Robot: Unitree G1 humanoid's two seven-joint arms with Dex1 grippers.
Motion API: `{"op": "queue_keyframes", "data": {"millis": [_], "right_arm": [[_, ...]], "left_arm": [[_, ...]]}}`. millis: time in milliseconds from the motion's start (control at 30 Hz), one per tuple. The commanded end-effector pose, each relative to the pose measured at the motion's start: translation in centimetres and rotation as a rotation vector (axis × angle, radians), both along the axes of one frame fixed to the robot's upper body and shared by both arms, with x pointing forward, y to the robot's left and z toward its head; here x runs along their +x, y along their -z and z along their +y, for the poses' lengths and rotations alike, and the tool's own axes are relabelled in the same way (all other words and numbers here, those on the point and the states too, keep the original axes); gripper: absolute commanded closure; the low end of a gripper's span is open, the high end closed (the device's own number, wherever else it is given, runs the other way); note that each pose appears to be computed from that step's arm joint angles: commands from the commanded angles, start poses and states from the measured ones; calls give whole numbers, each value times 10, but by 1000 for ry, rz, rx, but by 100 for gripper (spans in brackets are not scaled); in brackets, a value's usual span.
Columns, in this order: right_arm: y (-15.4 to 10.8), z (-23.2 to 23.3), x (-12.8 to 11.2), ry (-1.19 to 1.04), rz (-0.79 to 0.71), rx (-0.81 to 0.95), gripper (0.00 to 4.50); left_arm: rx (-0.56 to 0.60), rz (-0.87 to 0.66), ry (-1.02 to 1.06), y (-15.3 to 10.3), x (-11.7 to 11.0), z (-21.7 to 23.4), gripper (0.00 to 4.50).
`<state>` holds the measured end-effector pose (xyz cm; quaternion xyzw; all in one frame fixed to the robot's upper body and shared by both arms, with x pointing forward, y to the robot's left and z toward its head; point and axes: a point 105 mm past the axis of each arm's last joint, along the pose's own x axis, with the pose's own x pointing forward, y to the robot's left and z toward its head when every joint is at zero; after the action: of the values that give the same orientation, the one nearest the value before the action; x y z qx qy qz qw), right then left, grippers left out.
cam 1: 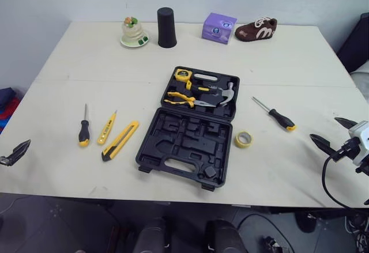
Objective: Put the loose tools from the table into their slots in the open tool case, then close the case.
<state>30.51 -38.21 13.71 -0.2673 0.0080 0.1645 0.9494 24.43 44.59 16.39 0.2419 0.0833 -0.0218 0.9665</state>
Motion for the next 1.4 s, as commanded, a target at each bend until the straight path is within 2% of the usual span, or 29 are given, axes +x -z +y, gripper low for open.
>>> {"op": "queue_keyframes", "data": {"millis": [33, 133, 333, 567, 667, 733, 900, 933, 967, 1000, 1067, 1100, 1200, 1267, 1400], "right_arm": [[-11, 5, 4, -32, -21, -21, 0], [-14, 11, 8, -69, -17, -17, 0], [-16, 18, 9, -109, -21, -7, 0], [-24, 48, 13, -253, -5, 30, 0], [-26, 93, 15, -426, 58, 75, 0], [-24, 116, 15, -479, 107, 92, 0], [-23, 156, 17, -529, 157, 92, 0], [-22, 161, 19, -524, 162, 84, 49], [-23, 166, 22, -523, 160, 83, 81], [-23, 170, 24, -517, 160, 86, 126], [-24, 175, 28, -508, 161, 84, 238], [-25, 178, 29, -513, 163, 73, 280], [-24, 194, 36, -519, 180, 24, 446], [-24, 196, 40, -507, 183, 7, 450], [-25, 201, 48, -487, 171, -29, 450]], "left_arm": [[23, -22, 11, -12, 0, 1, 7], [-42, -37, 61, -11, 3, -9, 7], [-49, -67, 104, -19, 10, -19, 7], [-67, -110, 182, -36, 23, -46, 7], [-54, -73, 327, -39, 38, -88, 7], [19, 1, 412, -35, 38, -116, 7], [-21, -23, 519, -42, 54, -163, 7], [-22, -18, 536, -42, 58, -169, 0], [-37, -12, 564, -42, 62, -175, 57], [-48, -5, 587, -42, 66, -182, 80], [-55, 1, 604, -42, 73, -188, 181], [-59, 9, 610, -41, 76, -191, 219], [-67, 63, 627, -28, 98, -205, 374], [-67, 68, 632, -26, 107, -211, 445], [-78, 120, 694, -13, 125, -239, 445]]}}
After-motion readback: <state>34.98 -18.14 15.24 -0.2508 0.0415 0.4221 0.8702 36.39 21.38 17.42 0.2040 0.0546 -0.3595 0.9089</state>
